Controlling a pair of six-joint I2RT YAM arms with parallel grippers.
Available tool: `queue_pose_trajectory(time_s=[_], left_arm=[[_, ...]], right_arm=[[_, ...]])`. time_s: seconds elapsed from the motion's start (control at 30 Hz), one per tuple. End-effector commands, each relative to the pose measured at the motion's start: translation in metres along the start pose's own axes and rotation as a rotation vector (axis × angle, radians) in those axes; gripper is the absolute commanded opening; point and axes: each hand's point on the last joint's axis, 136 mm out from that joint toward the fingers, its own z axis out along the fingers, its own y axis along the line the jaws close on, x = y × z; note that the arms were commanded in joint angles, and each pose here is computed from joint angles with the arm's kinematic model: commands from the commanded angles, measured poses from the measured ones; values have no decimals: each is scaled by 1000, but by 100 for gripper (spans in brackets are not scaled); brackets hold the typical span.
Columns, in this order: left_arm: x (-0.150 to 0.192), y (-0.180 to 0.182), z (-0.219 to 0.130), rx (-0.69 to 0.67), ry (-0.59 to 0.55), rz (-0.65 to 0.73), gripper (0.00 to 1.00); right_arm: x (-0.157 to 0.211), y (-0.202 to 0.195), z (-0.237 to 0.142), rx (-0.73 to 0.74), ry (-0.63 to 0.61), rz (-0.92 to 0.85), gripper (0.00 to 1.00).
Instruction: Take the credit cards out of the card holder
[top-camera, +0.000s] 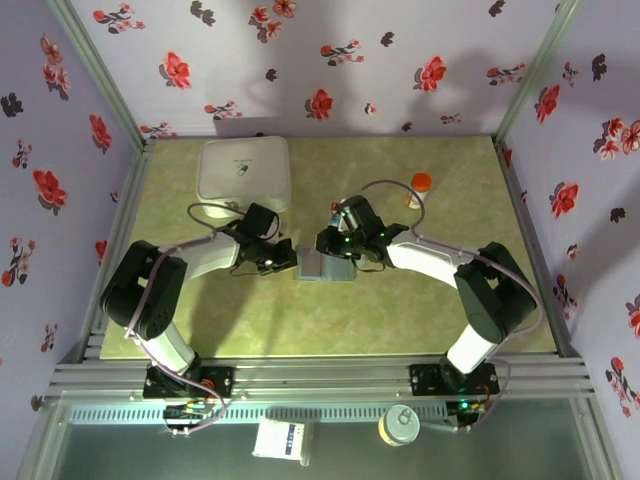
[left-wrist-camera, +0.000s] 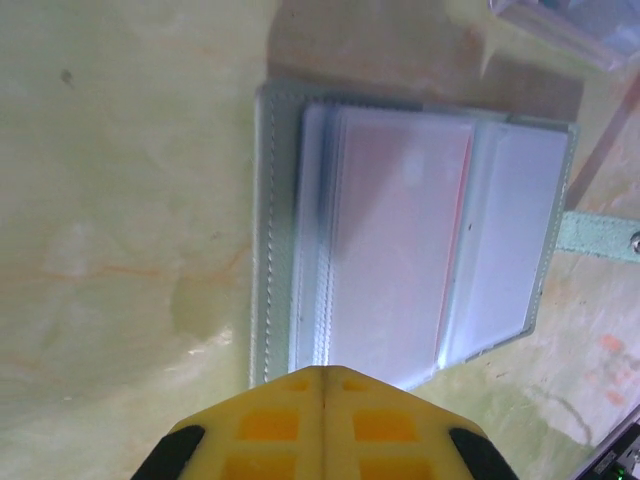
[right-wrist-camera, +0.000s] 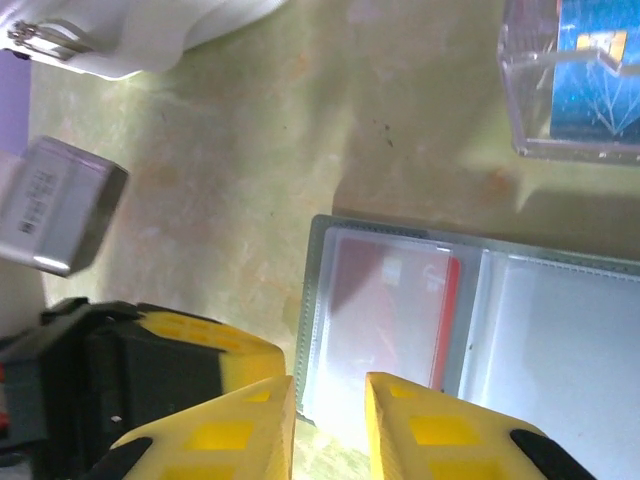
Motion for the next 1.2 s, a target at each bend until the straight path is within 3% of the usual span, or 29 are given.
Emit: queue_pose_trajectory(time_s=[0.0,0.83,1.17], left_arm=[[-11,-2,-3,-1,-7,21,0],[4,14,20,-11,80,-7,0],[9,18,20,-18,85,-16,0]], right_arm=[[3,8,6,-22,41,35,28],[23,-2,37,-29,145,143,31],[27,-4,45,-32,171,148,26]])
